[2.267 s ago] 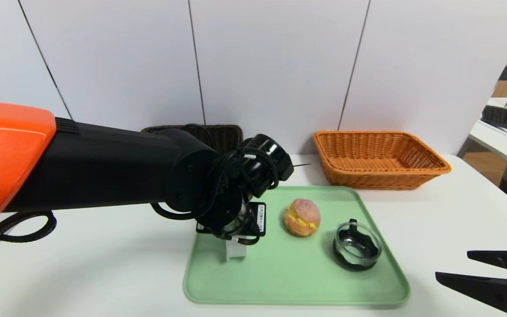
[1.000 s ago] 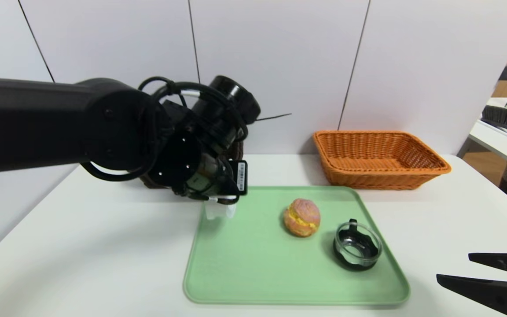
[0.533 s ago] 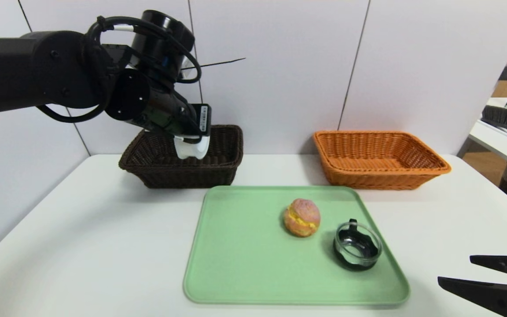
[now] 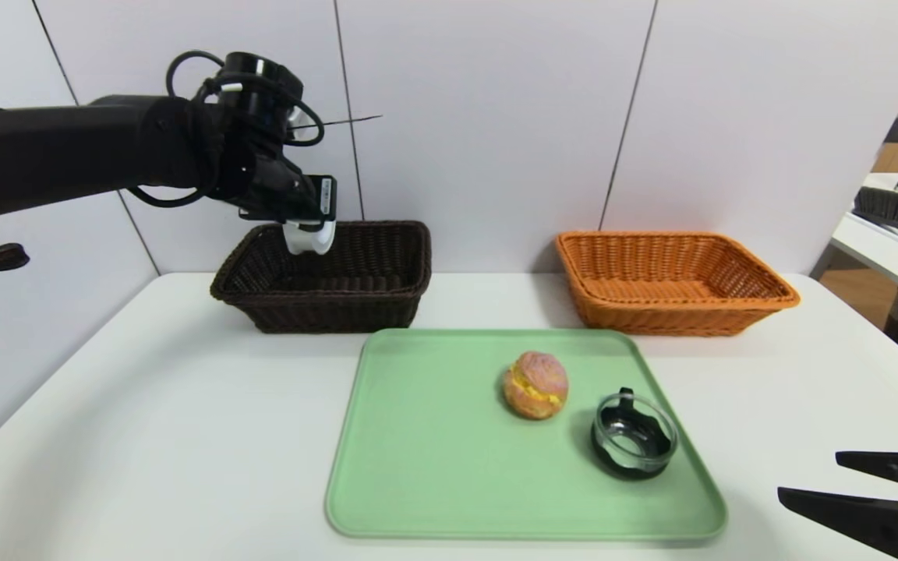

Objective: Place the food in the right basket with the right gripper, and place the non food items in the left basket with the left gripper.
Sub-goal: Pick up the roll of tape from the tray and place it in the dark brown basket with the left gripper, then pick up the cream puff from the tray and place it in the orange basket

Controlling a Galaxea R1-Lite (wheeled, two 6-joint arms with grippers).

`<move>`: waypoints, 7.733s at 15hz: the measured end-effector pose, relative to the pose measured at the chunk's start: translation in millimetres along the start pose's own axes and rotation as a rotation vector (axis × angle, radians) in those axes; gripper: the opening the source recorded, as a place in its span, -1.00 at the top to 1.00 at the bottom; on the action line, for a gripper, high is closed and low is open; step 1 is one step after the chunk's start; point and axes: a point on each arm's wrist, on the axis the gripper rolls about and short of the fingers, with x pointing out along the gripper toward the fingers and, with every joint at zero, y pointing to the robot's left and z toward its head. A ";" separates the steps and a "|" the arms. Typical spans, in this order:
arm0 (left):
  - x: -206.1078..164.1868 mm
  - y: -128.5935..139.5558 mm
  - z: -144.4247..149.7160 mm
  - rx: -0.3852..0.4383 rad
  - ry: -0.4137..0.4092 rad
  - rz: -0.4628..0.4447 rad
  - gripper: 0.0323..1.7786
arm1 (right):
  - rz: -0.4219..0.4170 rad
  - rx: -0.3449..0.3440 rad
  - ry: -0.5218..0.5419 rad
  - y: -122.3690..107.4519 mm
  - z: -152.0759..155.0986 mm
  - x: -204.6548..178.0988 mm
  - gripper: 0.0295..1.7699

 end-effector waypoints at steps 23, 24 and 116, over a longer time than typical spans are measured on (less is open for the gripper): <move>80.5 30.7 -42.8 -0.008 0.144 0.087 0.36 | -0.004 0.004 -0.003 0.2 -4.0 -1.8 -0.92; 80.3 30.7 -42.6 -0.009 0.143 0.088 0.26 | -0.004 0.004 -0.003 0.2 -4.1 -1.8 -0.92; -165.4 -60.3 -99.3 0.063 0.359 -0.508 -0.90 | -0.024 -0.320 0.384 84.6 110.0 241.2 0.14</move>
